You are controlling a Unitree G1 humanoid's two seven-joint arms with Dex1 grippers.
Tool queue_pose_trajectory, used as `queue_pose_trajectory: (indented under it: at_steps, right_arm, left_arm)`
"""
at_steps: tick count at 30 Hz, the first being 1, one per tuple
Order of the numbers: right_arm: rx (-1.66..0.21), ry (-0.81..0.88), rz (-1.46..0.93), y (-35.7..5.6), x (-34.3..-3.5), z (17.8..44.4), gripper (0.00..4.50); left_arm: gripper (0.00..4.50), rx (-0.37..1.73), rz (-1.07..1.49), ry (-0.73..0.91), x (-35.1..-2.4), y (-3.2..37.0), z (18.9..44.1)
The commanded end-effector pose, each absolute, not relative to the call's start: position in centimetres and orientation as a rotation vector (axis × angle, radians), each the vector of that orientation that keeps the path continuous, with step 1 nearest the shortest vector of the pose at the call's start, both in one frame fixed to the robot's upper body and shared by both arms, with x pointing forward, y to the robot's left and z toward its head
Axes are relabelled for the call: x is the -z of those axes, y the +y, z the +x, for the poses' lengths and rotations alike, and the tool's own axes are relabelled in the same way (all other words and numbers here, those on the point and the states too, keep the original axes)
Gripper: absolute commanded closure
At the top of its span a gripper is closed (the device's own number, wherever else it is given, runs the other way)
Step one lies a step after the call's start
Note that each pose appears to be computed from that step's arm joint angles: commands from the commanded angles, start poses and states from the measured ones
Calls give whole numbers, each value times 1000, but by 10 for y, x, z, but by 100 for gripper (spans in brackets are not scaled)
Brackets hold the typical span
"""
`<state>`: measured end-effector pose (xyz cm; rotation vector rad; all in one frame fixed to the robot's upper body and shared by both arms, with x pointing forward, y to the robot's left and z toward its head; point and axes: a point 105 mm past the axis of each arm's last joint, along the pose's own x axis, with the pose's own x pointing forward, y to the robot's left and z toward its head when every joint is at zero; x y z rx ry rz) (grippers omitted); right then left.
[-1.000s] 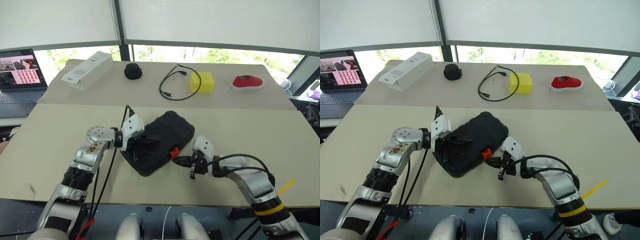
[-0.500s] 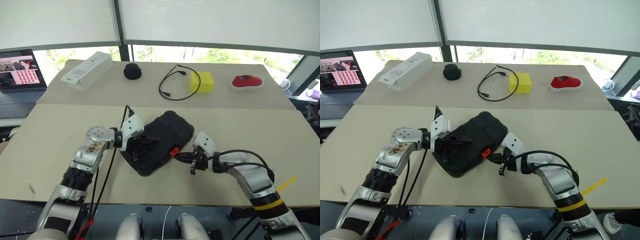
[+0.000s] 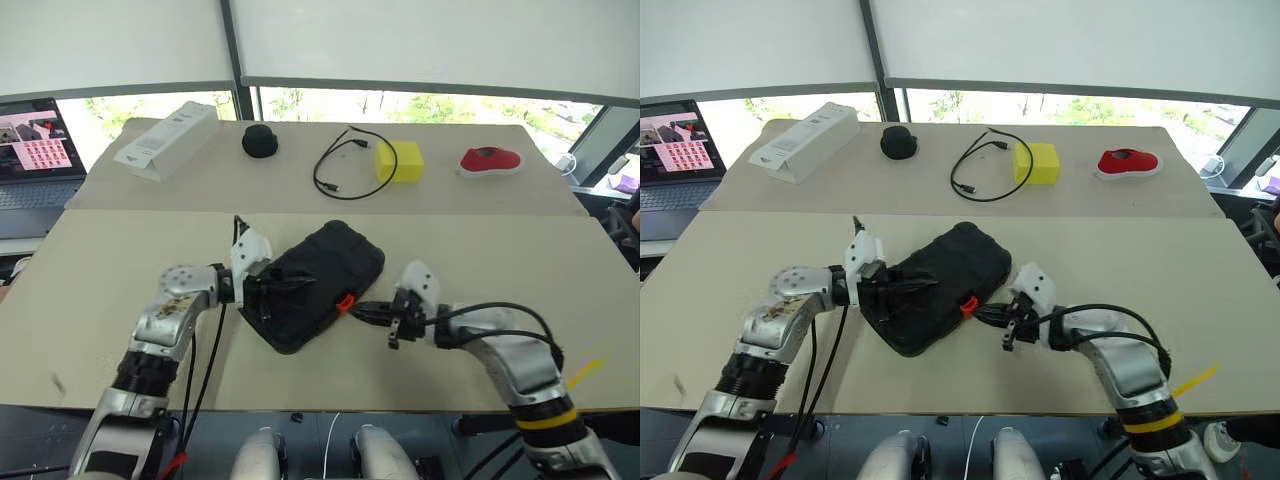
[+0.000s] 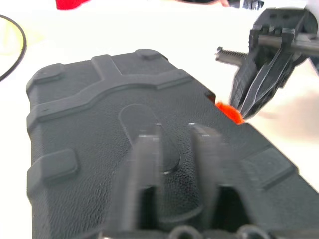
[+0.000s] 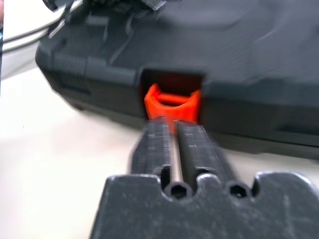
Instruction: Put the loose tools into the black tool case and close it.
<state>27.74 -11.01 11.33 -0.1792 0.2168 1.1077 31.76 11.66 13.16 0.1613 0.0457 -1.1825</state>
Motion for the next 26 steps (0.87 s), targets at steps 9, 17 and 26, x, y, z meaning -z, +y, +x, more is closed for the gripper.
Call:
queue_pose_trajectory:
  at_steps: [9,17,26]
  right_arm:
    - [-1067,-109,-448,-182,-141,266,4]
    - [-1053,-60,-507,-215,-132,268,4]
    - [-975,-67,-538,-232,-123,279,4]
  left_arm:
    - [0,722,210,65,-108,214,285]
    - [0,555,329,107,-99,250,252]
    - [0,530,398,94,-107,263,247]
